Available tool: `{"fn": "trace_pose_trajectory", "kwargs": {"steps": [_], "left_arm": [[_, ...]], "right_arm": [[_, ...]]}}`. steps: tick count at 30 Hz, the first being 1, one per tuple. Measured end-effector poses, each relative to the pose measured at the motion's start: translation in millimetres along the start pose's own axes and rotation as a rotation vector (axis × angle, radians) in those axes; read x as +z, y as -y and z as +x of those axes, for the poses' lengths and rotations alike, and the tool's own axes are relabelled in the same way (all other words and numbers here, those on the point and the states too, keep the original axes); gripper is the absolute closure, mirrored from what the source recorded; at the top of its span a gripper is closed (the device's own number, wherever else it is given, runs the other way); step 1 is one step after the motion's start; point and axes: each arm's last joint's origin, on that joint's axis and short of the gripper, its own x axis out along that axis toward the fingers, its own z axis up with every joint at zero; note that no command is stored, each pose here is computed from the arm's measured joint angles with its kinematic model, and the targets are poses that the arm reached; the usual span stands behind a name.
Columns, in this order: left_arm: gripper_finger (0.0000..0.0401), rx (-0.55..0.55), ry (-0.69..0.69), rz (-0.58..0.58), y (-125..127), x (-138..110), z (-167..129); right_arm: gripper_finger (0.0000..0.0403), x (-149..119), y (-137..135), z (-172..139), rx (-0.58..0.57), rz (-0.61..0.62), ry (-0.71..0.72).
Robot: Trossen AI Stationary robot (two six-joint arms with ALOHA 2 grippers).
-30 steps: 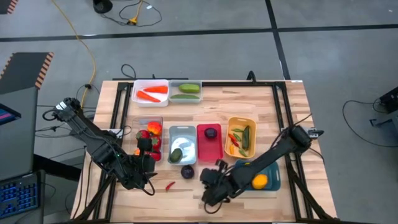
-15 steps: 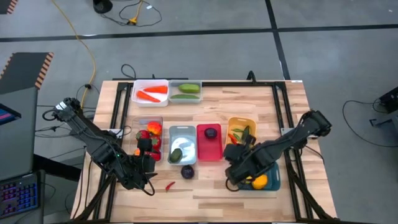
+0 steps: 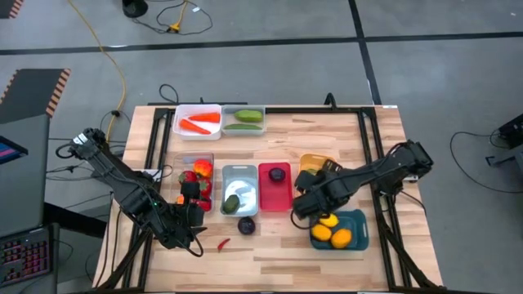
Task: Sort produce into baskets
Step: Put the green chili pepper into the yellow bin, then put the red chili pepper into the yellow bin
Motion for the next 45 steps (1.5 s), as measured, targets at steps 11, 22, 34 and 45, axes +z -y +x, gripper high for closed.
{"fn": "trace_pose_trajectory", "kwargs": {"steps": [11,22,34,45], "left_arm": [[0.0029,-0.078,0.094,-0.083,6,11,-1],[0.0043,-0.116,-0.049,-0.376,38,12,38],[0.0093,-0.021,-0.301,-0.457,84,-9,114],[0.0146,0.056,-0.296,-0.595,92,-15,134]], "right_arm": [[0.0138,14,9,8,0.016,0.06,-0.015],[0.0138,13,0,4,0.07,0.062,0.031],[0.0138,14,-3,4,0.09,0.069,0.048],[0.0138,17,-7,3,0.126,0.09,0.08]]}}
